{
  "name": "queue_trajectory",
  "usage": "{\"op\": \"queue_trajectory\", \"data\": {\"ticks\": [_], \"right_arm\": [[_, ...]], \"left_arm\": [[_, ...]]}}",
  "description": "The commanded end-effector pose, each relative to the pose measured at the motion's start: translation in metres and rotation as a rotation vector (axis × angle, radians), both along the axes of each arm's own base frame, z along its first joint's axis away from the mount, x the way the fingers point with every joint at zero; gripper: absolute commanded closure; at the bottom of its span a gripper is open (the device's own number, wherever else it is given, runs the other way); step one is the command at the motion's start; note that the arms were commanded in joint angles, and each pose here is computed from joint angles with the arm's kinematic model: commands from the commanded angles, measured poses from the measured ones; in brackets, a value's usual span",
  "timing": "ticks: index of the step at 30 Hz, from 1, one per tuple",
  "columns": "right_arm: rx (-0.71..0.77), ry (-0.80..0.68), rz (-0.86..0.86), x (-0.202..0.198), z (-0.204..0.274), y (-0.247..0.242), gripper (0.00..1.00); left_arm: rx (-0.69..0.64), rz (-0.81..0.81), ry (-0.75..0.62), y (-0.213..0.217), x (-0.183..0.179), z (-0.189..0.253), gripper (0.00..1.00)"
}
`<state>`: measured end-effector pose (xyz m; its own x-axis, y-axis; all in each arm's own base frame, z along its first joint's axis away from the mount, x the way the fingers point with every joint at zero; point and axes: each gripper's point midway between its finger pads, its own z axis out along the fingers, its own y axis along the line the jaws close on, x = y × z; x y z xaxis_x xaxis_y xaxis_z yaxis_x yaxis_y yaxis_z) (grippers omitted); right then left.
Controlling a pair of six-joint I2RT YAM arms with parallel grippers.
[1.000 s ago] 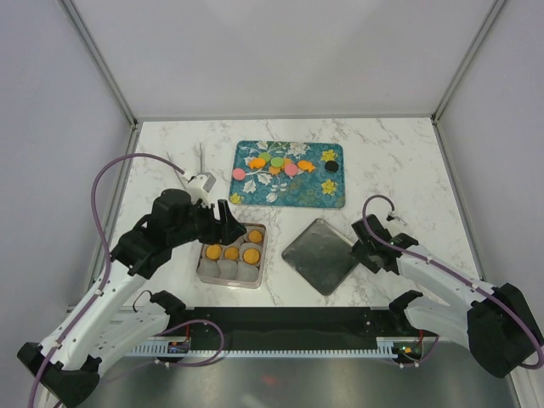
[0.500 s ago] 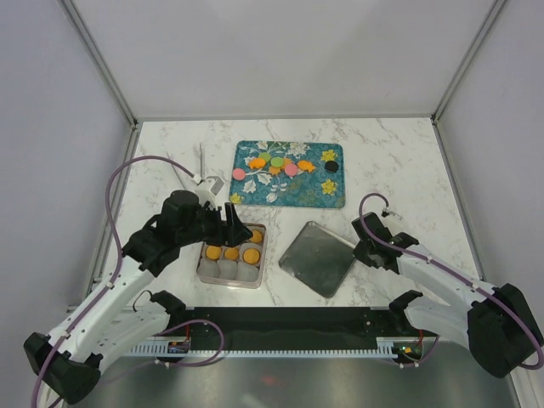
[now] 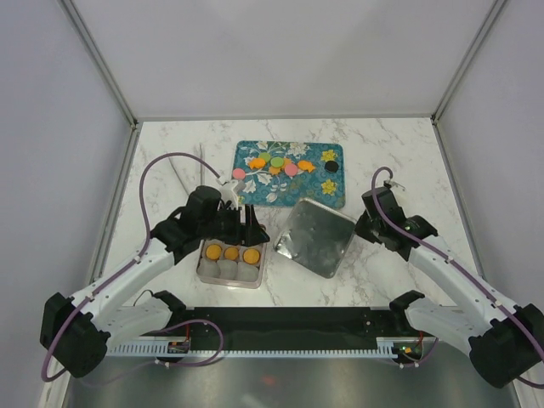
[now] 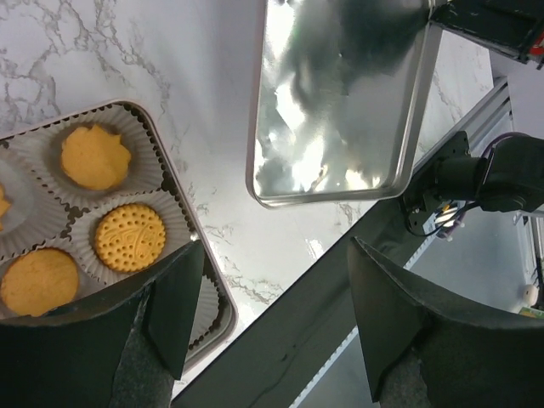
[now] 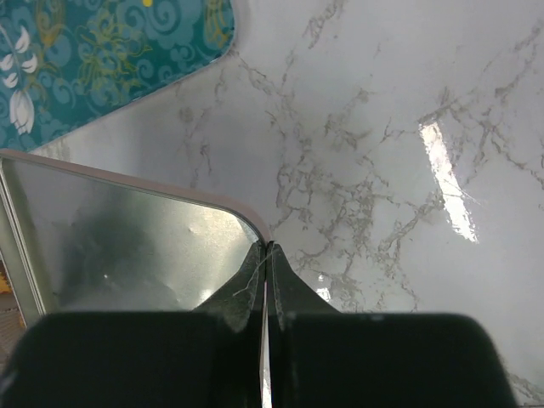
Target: Pack the cookies
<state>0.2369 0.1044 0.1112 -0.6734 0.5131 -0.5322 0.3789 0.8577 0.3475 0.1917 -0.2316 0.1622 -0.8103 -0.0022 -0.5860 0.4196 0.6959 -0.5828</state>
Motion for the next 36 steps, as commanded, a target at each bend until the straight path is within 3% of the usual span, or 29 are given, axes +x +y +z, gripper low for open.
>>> {"op": "queue_trajectory", "data": {"ticks": [1,12,20,32,36], "right_arm": [[0.043,-0.041,0.079,0.006,0.031,0.014,1.0],[0.126,-0.063,0.197,0.011,0.062,0.04,1.0],[0.215,-0.072,0.294,0.018,0.069,0.067,1.0],[0.271,-0.096,0.347,0.019,0.071,0.081,1.0],[0.273,-0.106,0.374,0.018,0.069,0.086,1.0]], "left_arm": [[-0.076,-0.023,-0.025,-0.018,0.009,0.013,0.24],[-0.072,-0.054,-0.04,-0.034,0.028,0.016,0.24],[-0.15,-0.111,-0.021,-0.051,0.03,0.03,0.27],[-0.199,-0.142,0.027,-0.059,0.023,0.033,0.49],[-0.204,-0.156,0.041,-0.06,0.02,0.032,0.65]]}}
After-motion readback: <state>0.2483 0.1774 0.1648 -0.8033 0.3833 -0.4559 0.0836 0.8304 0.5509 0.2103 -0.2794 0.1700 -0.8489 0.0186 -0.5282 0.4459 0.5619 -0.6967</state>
